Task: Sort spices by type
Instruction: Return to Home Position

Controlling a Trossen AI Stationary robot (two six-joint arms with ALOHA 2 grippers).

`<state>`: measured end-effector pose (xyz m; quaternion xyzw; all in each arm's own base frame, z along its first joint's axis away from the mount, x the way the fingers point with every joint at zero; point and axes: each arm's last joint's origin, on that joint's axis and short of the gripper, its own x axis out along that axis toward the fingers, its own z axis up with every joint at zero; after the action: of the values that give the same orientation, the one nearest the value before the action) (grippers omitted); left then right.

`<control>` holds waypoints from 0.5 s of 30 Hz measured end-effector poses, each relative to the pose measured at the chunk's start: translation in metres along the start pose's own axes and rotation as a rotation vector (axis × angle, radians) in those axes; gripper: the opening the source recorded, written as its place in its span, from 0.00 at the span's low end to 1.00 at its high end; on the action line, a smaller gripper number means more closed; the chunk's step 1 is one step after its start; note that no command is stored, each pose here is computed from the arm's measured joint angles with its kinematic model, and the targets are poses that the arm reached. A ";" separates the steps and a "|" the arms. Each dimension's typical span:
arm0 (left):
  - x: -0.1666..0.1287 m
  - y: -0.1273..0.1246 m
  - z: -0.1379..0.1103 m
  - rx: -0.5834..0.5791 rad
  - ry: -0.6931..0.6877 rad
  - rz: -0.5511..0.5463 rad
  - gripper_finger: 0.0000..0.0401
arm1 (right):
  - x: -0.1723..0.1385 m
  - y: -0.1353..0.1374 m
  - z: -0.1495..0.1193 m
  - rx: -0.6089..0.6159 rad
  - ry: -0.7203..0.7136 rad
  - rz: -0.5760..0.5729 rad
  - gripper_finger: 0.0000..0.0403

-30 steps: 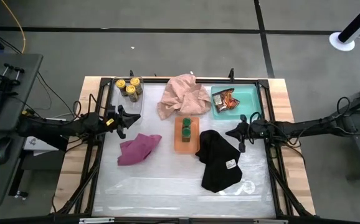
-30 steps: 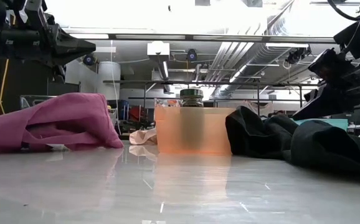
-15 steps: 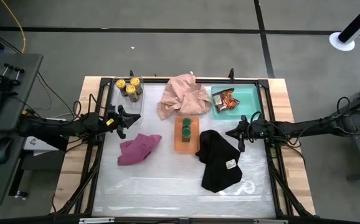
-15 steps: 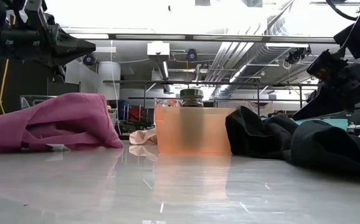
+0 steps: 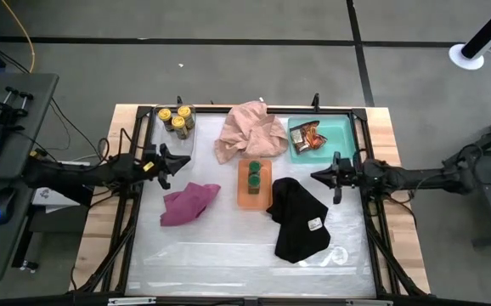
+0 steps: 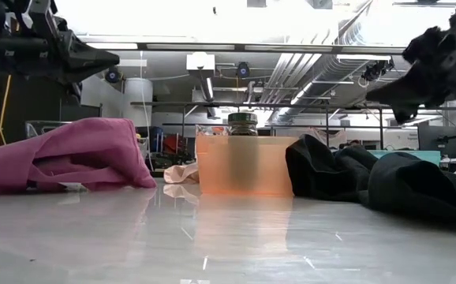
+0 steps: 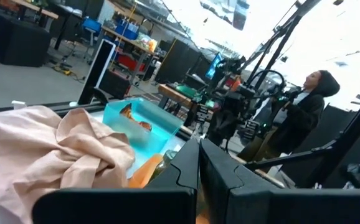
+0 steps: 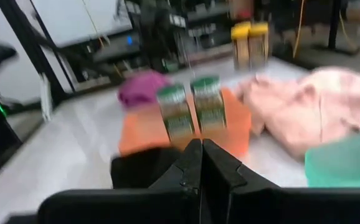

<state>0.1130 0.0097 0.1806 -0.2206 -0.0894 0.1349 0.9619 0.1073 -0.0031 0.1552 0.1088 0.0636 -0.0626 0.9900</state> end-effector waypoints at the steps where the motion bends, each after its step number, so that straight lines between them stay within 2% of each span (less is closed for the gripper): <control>1: -0.001 0.000 0.001 -0.002 -0.005 -0.002 0.00 | -0.002 0.000 0.002 0.003 -0.027 0.006 0.00; 9: -0.015 0.000 0.011 -0.032 -0.097 -0.044 0.00 | -0.013 0.002 0.015 0.023 -0.193 0.047 0.00; 15: -0.019 -0.002 0.018 -0.053 -0.162 -0.069 0.00 | -0.012 0.002 0.013 0.021 -0.177 0.047 0.00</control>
<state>0.0915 0.0097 0.1949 -0.2310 -0.1777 0.1165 0.9495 0.0968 -0.0030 0.1702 0.1145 -0.0274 -0.0494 0.9918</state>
